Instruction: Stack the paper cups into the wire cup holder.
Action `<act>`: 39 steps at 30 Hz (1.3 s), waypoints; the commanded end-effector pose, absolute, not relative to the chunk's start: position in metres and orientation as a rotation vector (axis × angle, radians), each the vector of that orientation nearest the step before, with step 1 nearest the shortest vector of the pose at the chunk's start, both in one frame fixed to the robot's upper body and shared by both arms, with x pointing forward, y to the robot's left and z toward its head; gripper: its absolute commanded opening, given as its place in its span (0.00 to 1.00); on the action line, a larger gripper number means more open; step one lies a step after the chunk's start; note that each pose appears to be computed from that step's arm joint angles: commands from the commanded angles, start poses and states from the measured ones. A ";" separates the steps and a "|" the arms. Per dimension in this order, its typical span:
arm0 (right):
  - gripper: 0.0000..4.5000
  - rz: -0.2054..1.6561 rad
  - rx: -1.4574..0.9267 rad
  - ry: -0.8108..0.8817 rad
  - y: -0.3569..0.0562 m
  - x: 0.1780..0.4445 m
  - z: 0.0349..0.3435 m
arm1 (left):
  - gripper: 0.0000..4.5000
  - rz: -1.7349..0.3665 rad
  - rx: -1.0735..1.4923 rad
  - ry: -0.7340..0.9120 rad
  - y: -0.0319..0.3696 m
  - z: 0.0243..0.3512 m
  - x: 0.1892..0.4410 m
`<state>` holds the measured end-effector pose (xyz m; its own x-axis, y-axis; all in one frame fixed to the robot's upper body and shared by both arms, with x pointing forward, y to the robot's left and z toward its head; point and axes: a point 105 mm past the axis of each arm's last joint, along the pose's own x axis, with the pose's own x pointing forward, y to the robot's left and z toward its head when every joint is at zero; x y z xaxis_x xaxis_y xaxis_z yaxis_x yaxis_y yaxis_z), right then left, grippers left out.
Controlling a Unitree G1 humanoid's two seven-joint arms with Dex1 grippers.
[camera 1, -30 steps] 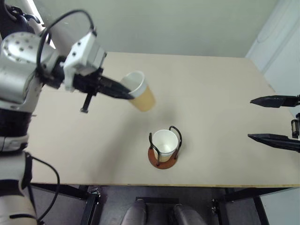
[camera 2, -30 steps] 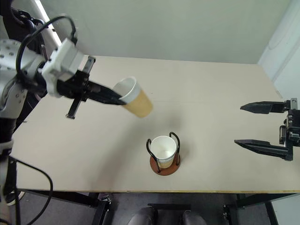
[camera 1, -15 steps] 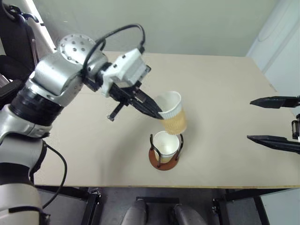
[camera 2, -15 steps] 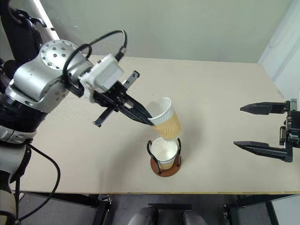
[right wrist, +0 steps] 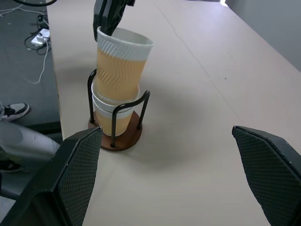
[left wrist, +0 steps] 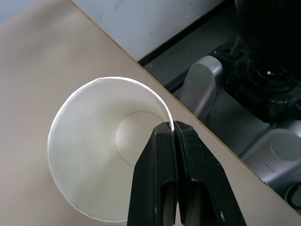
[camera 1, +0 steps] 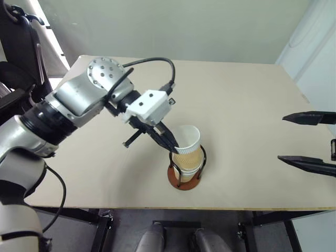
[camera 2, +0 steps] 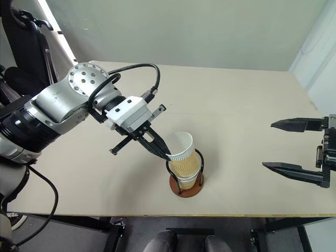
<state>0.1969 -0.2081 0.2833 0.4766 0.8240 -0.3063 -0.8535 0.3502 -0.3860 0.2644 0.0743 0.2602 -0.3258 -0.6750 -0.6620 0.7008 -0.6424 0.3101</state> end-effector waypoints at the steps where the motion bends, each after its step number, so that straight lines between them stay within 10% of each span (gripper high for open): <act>1: 1.00 1.067 -0.574 0.031 -0.208 0.192 0.292 | 0.01 -2.052 1.110 0.025 0.076 0.264 0.263; 8: 1.00 1.064 -0.578 0.035 -0.207 0.194 0.291 | 0.15 -2.044 1.124 0.027 0.073 0.263 0.269; 19: 1.00 1.087 -0.575 0.049 -0.204 0.196 0.286 | 0.99 -2.024 1.065 -0.033 0.066 0.272 0.273; 29: 1.00 1.079 -0.575 0.170 -0.234 0.222 0.269 | 0.99 -1.521 0.661 0.092 0.178 0.292 0.302; 39: 1.00 1.164 -0.472 0.195 -0.255 0.233 0.271 | 0.99 -1.398 0.468 0.286 0.230 0.264 0.260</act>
